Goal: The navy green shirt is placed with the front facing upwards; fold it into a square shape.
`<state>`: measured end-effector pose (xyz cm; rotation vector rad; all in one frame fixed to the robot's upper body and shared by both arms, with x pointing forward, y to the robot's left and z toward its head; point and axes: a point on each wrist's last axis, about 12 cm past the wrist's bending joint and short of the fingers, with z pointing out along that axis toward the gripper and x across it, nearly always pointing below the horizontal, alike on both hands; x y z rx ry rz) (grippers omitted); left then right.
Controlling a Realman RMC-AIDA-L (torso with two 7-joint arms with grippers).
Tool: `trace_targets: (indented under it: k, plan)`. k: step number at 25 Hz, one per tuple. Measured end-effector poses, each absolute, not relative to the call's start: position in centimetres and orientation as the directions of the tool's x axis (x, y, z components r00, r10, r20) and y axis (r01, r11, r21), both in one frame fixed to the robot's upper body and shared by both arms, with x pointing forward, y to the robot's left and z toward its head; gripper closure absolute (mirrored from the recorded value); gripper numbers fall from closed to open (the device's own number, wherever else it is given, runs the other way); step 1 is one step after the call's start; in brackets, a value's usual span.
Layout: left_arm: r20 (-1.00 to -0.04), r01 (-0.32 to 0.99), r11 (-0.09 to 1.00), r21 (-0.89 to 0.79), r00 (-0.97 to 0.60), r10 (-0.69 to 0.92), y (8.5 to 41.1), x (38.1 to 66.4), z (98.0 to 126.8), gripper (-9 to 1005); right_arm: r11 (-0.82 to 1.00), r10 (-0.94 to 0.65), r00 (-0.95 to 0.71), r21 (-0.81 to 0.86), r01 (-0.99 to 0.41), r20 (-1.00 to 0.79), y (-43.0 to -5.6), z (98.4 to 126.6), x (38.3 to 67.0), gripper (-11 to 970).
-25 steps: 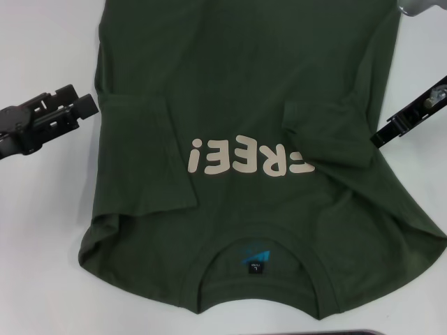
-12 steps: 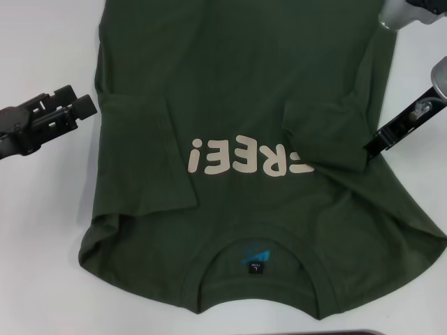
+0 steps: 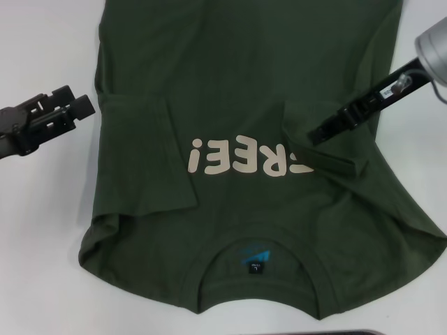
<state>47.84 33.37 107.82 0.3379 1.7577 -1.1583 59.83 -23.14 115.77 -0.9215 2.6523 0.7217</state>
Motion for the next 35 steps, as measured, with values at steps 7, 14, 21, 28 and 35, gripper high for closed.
trace_targets:
  k: [7,14,21,28,35]
  plan:
    - [-0.828,0.652,0.517,-0.554,-0.492,-0.267,33.6,47.6,107.8,216,0.795,-0.479,-0.824,0.248,-0.553,-0.304,-25.9,115.0,60.2,494]
    - [-0.83,0.656,0.514,-0.553,-0.491,-0.266,33.5,47.8,107.8,215,0.804,-0.493,-0.823,0.214,-0.555,-0.281,-25.6,114.2,60.0,494]
    - [-0.828,0.652,0.517,-0.555,-0.492,-0.269,33.6,47.6,107.7,215,0.808,-0.541,-0.81,0.129,-0.575,-0.226,-25.3,113.6,60.0,495]
    - [-0.828,0.653,0.515,-0.555,-0.491,-0.269,33.6,47.7,107.8,215,0.802,-0.557,-0.801,0.109,-0.587,-0.218,-24.9,113.3,60.1,495]
    - [-0.828,0.653,0.515,-0.555,-0.491,-0.269,33.6,47.7,107.8,215,0.791,-0.574,-0.793,0.111,-0.602,-0.205,-24.4,112.9,59.9,495]
